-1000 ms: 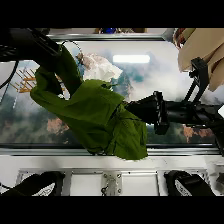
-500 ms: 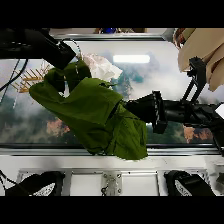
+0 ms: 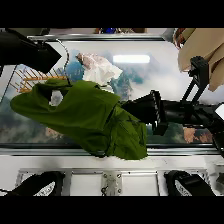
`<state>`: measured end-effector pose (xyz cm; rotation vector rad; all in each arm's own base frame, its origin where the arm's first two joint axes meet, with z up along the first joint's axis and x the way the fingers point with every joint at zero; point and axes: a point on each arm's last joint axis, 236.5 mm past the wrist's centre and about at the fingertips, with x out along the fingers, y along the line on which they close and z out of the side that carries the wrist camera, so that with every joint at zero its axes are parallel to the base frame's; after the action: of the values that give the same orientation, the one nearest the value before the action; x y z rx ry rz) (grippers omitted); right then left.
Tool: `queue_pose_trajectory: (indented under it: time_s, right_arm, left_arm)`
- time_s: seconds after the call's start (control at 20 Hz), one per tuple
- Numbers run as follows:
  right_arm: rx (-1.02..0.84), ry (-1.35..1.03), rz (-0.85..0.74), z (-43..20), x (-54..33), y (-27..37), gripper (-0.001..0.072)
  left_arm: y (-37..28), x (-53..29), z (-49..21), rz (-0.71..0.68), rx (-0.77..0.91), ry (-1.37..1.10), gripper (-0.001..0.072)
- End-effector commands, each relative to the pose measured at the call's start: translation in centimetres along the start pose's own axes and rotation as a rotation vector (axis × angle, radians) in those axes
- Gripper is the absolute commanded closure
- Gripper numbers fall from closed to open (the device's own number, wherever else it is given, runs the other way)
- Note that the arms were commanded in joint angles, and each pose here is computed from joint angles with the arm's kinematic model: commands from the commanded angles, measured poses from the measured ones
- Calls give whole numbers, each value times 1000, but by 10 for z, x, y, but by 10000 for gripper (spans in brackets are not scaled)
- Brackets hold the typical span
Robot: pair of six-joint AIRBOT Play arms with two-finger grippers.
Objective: Fold the clothes and pants, and hang the long-sleeved shirts on hangers.
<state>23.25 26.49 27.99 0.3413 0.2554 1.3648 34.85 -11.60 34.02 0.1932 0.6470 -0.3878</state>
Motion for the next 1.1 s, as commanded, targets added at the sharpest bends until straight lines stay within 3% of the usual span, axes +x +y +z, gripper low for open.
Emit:
queue_pose_trajectory:
  time_s: [0.0, 0.5, 0.85, 1.05]
  right_arm:
    - [-1, 12, -10, -3, 0, -3, 703]
    - [-13, 9, -81, -2, -1, -19, 704]
    - [-15, -15, -127, 4, -2, -30, 704]
    - [-16, -2, -101, 1, -1, -23, 704]
  left_arm:
    - [3, -1, -12, 10, -64, 44, 74]
    - [-49, 39, -49, -221, -112, 179, 74]
    - [-51, 45, -53, -227, -118, 194, 74]
    - [-21, 50, -49, -101, -118, 168, 74]
